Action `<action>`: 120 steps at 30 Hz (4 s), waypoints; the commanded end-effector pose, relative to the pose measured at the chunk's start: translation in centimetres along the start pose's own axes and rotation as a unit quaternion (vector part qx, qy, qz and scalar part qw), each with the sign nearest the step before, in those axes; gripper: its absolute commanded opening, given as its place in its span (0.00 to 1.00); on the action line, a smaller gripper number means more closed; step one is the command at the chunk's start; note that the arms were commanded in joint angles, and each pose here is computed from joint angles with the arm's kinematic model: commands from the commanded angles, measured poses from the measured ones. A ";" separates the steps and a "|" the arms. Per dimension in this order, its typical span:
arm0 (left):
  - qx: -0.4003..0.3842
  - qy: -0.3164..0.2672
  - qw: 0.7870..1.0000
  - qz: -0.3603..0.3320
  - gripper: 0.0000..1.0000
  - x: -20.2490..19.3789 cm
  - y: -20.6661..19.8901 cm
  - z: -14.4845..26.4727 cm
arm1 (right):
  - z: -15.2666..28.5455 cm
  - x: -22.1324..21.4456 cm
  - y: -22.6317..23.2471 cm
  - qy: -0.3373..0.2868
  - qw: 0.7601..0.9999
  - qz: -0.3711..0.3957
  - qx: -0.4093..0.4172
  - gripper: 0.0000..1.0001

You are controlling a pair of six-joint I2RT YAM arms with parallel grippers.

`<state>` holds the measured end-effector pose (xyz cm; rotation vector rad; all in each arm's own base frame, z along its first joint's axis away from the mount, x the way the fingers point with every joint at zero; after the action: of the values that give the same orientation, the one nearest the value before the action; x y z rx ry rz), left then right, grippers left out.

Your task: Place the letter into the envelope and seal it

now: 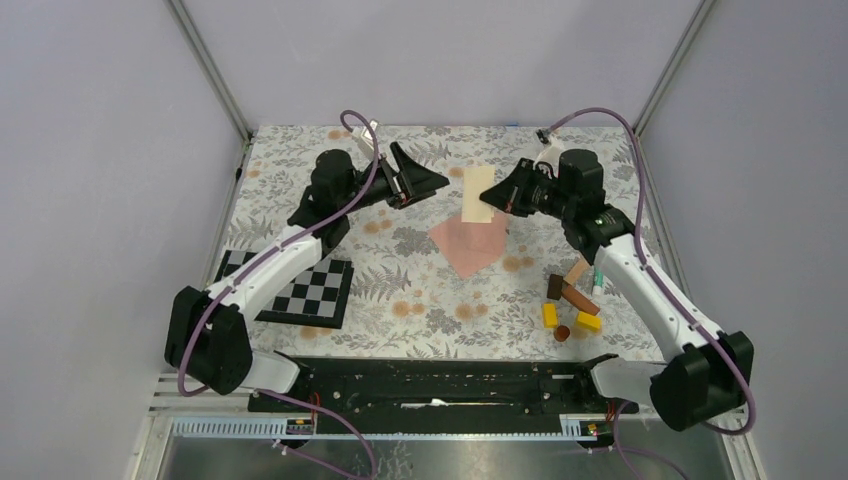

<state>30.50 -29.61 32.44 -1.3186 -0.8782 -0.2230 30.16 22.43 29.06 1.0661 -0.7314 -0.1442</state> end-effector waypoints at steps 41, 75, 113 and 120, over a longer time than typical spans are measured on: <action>0.327 0.121 0.933 0.092 0.95 -8.8 22.6 -5.2 | -5.7 -4.3 -22.8 0.063 0.965 0.043 -0.251 0.00; 0.302 0.192 0.927 0.113 0.94 -15.4 21.2 -5.1 | -7.7 -7.0 -24.5 0.097 0.960 -0.067 -0.252 0.00; 0.334 0.186 0.922 0.057 0.94 -12.7 23.7 -3.6 | -10.6 -6.9 -25.1 0.107 0.963 -0.095 -0.227 0.00; 0.317 0.205 0.923 0.078 0.94 -15.1 22.9 -4.6 | -11.8 -7.4 -24.4 0.106 0.965 -0.101 -0.216 0.00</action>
<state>36.54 -30.94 5.51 -0.6697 -0.4294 -0.0534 36.46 21.10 1.76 0.7036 -0.3526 -0.3532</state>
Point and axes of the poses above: each gripper's point midway between its finger pads, its own z axis back along the fingers, its own y axis along the line the jaws close on, x = y × z, the point moved 1 cm from there along z, back along the fingers, and after that the axes turned 13 degrees about -z, right-handed, at the moved point
